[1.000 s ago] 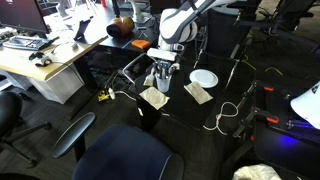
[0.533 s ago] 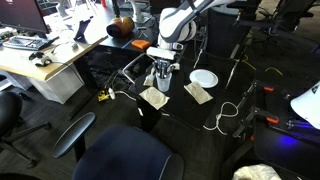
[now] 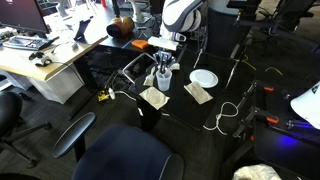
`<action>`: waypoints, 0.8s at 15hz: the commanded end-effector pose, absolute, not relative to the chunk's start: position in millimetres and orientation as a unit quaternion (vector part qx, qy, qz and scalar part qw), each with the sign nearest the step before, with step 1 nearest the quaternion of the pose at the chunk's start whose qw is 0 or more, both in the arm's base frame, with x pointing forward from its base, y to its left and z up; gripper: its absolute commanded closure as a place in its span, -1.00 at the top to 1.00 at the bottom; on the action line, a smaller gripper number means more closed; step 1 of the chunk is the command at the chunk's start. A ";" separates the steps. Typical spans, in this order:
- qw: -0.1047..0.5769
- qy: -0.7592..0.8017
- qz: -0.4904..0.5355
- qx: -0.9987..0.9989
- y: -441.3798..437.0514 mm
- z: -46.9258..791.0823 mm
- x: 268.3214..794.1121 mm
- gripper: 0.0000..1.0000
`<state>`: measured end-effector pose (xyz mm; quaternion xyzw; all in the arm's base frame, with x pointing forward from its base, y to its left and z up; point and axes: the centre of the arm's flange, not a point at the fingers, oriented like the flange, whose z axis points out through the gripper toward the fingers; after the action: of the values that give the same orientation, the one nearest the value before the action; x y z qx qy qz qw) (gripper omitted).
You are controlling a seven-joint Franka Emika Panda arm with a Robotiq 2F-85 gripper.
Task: Move the marker from the clear cup and place it on the table
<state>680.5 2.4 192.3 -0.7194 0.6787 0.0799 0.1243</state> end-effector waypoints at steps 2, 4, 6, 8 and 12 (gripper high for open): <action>0.162 0.657 0.060 -0.734 3.4 248.1 636.9 -0.91; 0.173 0.643 0.048 -0.744 6.1 267.7 623.5 -0.91; 0.185 0.632 0.032 -0.752 9.8 286.3 607.8 -0.91; 0.189 0.618 0.014 -0.763 16.0 301.2 589.8 -0.91; 0.179 0.593 -0.015 -0.785 33.3 313.6 551.2 -0.91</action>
<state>599.6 21.7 300.0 -0.7730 0.6090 0.0081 0.1775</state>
